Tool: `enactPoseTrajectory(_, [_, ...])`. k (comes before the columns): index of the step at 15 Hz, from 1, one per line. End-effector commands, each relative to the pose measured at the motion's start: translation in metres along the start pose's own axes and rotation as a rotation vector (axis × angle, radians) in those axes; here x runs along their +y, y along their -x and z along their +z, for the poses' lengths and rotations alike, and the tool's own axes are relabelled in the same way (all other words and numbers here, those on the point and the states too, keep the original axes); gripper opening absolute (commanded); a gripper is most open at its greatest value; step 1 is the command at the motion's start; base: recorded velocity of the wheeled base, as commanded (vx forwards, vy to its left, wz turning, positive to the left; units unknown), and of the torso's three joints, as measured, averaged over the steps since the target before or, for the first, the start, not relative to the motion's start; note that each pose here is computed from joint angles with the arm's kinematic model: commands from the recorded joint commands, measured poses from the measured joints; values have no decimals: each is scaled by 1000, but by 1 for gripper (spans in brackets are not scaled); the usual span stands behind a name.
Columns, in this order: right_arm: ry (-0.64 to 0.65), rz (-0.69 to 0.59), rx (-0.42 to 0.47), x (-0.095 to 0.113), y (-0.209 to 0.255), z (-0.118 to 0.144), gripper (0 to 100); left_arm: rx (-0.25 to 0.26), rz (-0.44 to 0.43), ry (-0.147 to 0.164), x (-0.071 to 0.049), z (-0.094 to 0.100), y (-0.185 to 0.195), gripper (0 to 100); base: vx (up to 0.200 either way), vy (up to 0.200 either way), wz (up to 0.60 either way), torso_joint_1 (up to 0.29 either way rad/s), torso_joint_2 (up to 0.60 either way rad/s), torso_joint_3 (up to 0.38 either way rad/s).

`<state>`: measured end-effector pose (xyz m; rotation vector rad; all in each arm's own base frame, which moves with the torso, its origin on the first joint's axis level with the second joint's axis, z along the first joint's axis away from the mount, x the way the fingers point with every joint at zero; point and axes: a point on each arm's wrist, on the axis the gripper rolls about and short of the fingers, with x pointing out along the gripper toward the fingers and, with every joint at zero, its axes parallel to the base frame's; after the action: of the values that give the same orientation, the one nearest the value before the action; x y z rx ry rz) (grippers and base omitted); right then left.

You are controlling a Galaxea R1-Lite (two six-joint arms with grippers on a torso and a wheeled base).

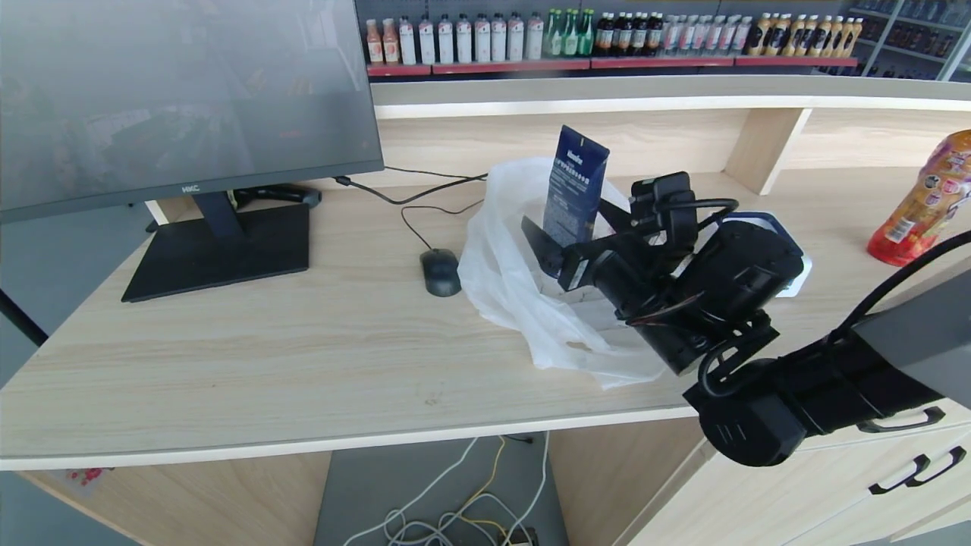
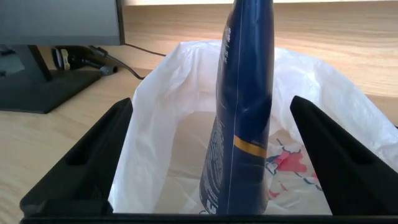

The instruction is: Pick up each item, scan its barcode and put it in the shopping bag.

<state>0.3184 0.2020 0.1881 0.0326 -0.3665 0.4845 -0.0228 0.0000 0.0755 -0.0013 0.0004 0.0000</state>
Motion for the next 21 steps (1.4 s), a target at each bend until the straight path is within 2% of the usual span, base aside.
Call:
enactPoseTrajectory(1, [2, -1, -18, -3, 20, 23, 100, 0, 0, 0, 0, 0, 0, 100, 0, 0, 0, 0, 0, 0])
enactPoseTrajectory(8, [6, -2, -14, -9, 67, 52, 100, 1, 0, 0, 0, 0, 0, 100, 0, 0, 0, 0, 0, 0])
enactPoseTrajectory(18, [0, 0, -29, -13, 115, 76, 100, 0, 0, 0, 0, 0, 0, 100, 0, 0, 0, 0, 0, 0])
enactPoseTrajectory(21, [0, 3, -11, -15, 131, 77, 100, 0, 0, 0, 0, 0, 0, 100, 0, 0, 0, 0, 0, 0])
